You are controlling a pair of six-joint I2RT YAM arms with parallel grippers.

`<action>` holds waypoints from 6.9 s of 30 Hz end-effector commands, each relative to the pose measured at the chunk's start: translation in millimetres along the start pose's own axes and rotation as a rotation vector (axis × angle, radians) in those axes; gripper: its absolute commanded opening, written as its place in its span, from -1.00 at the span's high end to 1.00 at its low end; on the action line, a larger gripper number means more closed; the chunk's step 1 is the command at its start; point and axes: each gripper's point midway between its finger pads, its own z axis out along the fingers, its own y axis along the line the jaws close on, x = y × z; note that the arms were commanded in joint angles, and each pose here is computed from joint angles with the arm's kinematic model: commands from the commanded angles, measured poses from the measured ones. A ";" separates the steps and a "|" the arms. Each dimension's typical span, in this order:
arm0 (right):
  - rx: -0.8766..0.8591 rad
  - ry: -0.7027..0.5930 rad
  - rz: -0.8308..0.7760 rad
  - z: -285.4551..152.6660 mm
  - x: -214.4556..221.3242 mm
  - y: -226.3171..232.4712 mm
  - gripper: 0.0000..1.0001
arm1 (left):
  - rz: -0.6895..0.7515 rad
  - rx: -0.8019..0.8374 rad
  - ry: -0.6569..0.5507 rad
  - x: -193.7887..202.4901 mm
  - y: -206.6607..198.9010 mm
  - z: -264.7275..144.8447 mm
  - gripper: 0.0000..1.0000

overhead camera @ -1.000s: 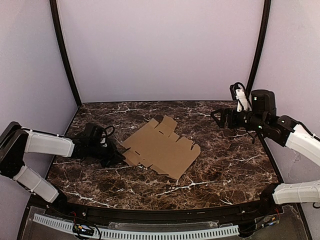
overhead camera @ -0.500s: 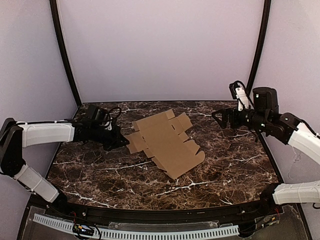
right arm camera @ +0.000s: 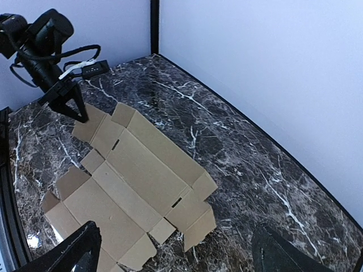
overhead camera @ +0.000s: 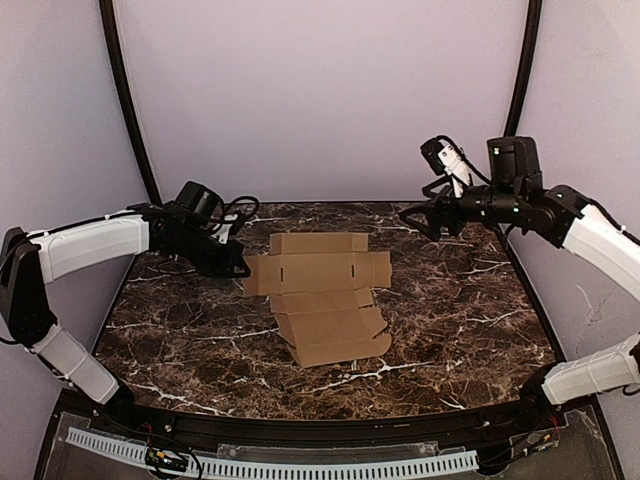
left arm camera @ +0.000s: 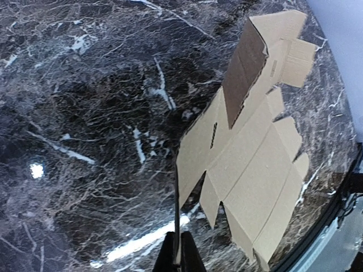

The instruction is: Fold the paper box

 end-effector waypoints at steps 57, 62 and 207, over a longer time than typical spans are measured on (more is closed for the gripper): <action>-0.450 0.378 -0.340 163.5 39.4 94.8 0.13 | 0.301 -0.208 -0.227 23.5 -13.1 -28.0 0.99; -0.447 0.391 -0.343 164.5 40.9 94.9 0.15 | 0.299 -0.210 -0.228 22.7 -13.0 -28.5 0.99; -0.137 0.334 -0.258 163.4 44.7 97.8 1.00 | 0.087 -0.054 -0.242 11.8 -45.5 -44.5 0.93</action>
